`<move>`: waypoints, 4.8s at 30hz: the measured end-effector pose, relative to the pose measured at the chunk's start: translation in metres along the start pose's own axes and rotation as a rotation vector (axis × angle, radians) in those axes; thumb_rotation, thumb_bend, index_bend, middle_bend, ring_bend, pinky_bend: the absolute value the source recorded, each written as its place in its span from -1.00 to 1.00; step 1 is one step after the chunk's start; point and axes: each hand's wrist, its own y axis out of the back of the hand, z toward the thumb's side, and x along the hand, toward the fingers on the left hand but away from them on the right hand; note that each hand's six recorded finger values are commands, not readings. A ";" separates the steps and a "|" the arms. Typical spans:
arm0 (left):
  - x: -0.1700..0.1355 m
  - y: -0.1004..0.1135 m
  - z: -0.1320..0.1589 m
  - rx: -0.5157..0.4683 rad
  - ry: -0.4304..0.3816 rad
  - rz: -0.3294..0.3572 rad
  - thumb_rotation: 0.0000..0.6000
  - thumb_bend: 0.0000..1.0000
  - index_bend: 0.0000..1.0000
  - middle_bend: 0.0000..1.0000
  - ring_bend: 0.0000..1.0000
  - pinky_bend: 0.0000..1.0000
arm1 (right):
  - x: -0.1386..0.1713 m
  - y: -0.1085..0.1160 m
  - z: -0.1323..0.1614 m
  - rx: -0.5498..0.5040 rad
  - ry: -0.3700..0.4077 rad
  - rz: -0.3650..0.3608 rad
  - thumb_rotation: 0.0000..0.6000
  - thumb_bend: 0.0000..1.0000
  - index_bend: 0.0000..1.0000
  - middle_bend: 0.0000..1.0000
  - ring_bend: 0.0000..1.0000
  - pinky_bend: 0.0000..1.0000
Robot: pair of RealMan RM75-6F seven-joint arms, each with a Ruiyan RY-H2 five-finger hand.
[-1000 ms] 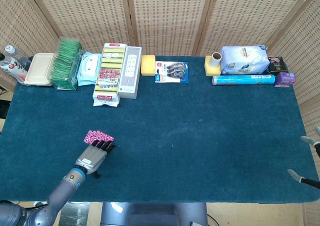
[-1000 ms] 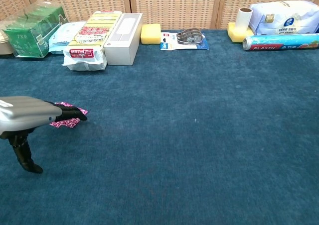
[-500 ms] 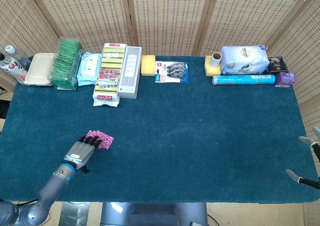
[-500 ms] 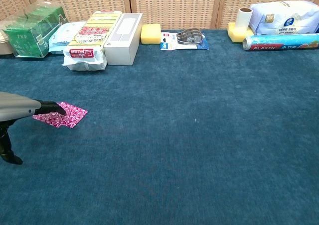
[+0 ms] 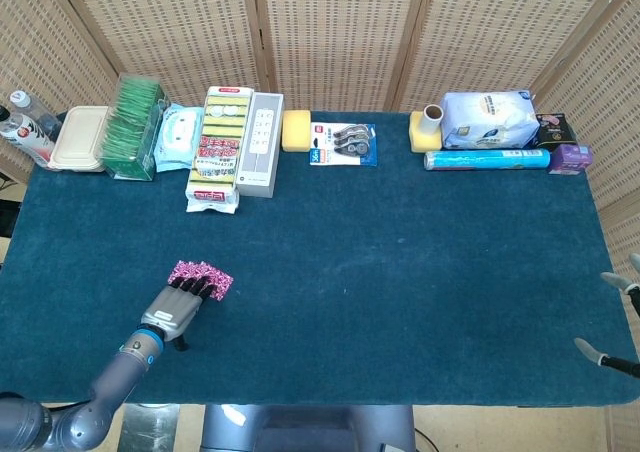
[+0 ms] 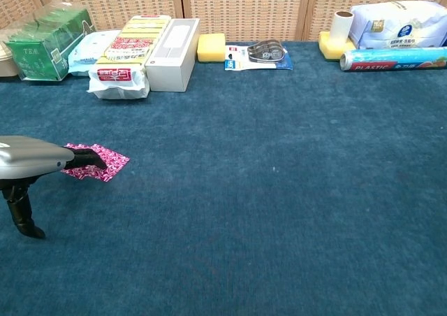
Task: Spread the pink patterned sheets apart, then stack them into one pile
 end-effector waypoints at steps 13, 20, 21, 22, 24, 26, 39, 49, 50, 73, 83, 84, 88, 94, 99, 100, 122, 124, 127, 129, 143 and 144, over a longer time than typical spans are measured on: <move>-0.005 0.004 0.028 0.020 -0.060 0.003 1.00 -0.95 -1.00 -1.00 -1.00 -0.90 | 0.000 0.001 0.000 -0.002 -0.001 0.001 1.00 -1.00 -0.59 -1.00 -1.00 -1.00; -0.003 0.004 0.042 0.049 -0.085 -0.003 1.00 -0.95 -1.00 -1.00 -1.00 -0.90 | 0.000 0.002 -0.001 -0.005 -0.004 -0.003 1.00 -1.00 -0.59 -1.00 -1.00 -1.00; -0.003 0.004 0.044 0.051 -0.088 -0.002 1.00 -0.95 -1.00 -1.00 -1.00 -0.90 | 0.000 0.002 -0.001 -0.005 -0.004 -0.003 1.00 -1.00 -0.59 -1.00 -1.00 -1.00; -0.004 0.005 0.047 0.053 -0.094 -0.001 1.00 -0.95 -1.00 -1.00 -1.00 -0.90 | 0.000 0.002 -0.001 -0.006 -0.004 -0.004 1.00 -1.00 -0.59 -1.00 -1.00 -1.00; -0.005 0.006 0.051 0.055 -0.103 0.001 1.00 -0.95 -1.00 -1.00 -1.00 -0.90 | -0.001 0.003 -0.001 -0.005 -0.003 -0.005 1.00 -1.00 -0.59 -1.00 -1.00 -1.00; -0.006 0.008 0.056 0.062 -0.112 0.006 1.00 -0.95 -1.00 -1.00 -1.00 -0.90 | 0.000 0.002 -0.001 -0.006 -0.003 -0.004 1.00 -1.00 -0.59 -1.00 -1.00 -1.00; -0.013 0.020 0.086 0.077 -0.176 0.037 1.00 -0.94 -1.00 -1.00 -1.00 -0.90 | 0.000 0.003 -0.002 -0.006 -0.004 -0.007 1.00 -1.00 -0.59 -1.00 -1.00 -1.00; -0.021 0.033 0.035 0.036 -0.070 0.072 1.00 -0.93 -1.00 -1.00 -1.00 -0.90 | 0.001 0.002 0.001 -0.005 0.002 -0.003 1.00 -1.00 -0.59 -1.00 -1.00 -1.00; -0.021 0.032 0.029 0.029 -0.058 0.068 1.00 -0.92 -1.00 -1.00 -1.00 -0.90 | 0.001 0.001 0.001 -0.005 0.002 -0.003 1.00 -1.00 -0.59 -1.00 -1.00 -1.00; -0.006 0.001 -0.018 -0.025 0.006 -0.007 1.00 -0.92 -1.00 -1.00 -1.00 -0.90 | 0.000 0.000 0.001 0.000 -0.002 0.003 1.00 -1.00 -0.59 -1.00 -1.00 -1.00; 0.002 0.008 -0.009 -0.021 0.004 -0.002 1.00 -0.92 -1.00 -1.00 -1.00 -0.90 | -0.001 -0.001 0.000 -0.001 -0.003 0.004 1.00 -1.00 -0.59 -1.00 -1.00 -1.00; 0.002 0.008 -0.008 -0.022 0.004 -0.003 1.00 -0.92 -1.00 -1.00 -1.00 -0.90 | -0.001 -0.001 0.001 -0.001 -0.003 0.004 1.00 -1.00 -0.59 -1.00 -1.00 -1.00; 0.006 0.010 -0.004 -0.025 0.005 -0.007 1.00 -0.92 -1.00 -1.00 -1.00 -0.90 | -0.001 0.000 0.000 -0.002 -0.004 0.003 1.00 -1.00 -0.59 -1.00 -1.00 -1.00; 0.012 0.017 0.002 -0.027 0.006 -0.003 1.00 -0.92 -1.00 -1.00 -1.00 -0.90 | -0.001 0.000 0.000 -0.002 -0.004 0.005 1.00 -1.00 -0.59 -1.00 -1.00 -1.00; 0.017 0.024 0.004 -0.027 0.014 0.001 1.00 -0.92 -1.00 -1.00 -1.00 -0.90 | -0.001 0.000 0.000 -0.003 -0.006 0.004 1.00 -1.00 -0.59 -1.00 -1.00 -1.00; 0.018 0.026 0.005 -0.026 0.017 0.001 1.00 -0.92 -1.00 -1.00 -1.00 -0.90 | -0.001 0.000 0.000 -0.003 -0.006 0.004 1.00 -1.00 -0.59 -1.00 -1.00 -1.00; 0.042 0.048 0.022 -0.029 0.038 0.002 1.00 -0.92 -1.00 -1.00 -1.00 -0.90 | -0.001 0.002 -0.001 -0.008 -0.007 -0.003 1.00 -1.00 -0.59 -1.00 -1.00 -1.00; 0.041 0.051 0.024 -0.041 0.034 0.008 1.00 -0.92 -1.00 -1.00 -1.00 -0.90 | -0.001 0.002 -0.002 -0.009 -0.006 -0.004 1.00 -1.00 -0.59 -1.00 -1.00 -1.00; 0.035 0.058 0.026 -0.058 0.021 0.033 1.00 -0.92 -1.00 -1.00 -1.00 -0.90 | -0.002 0.001 -0.002 -0.008 -0.006 0.002 1.00 -1.00 -0.59 -1.00 -1.00 -1.00; 0.030 0.064 0.026 -0.072 0.008 0.053 1.00 -0.92 -1.00 -1.00 -1.00 -0.90 | -0.002 0.000 -0.001 -0.007 -0.004 0.006 1.00 -1.00 -0.59 -1.00 -1.00 -1.00; -0.022 0.086 0.003 -0.084 -0.058 0.225 1.00 -0.91 -1.00 -1.00 -1.00 -0.90 | -0.002 -0.004 0.002 0.009 -0.003 0.011 1.00 -1.00 -0.59 -1.00 -1.00 -1.00; -0.025 0.085 0.001 -0.085 -0.060 0.234 1.00 -0.92 -1.00 -1.00 -1.00 -0.90 | -0.002 -0.004 0.002 0.009 -0.003 0.012 1.00 -1.00 -0.59 -1.00 -1.00 -1.00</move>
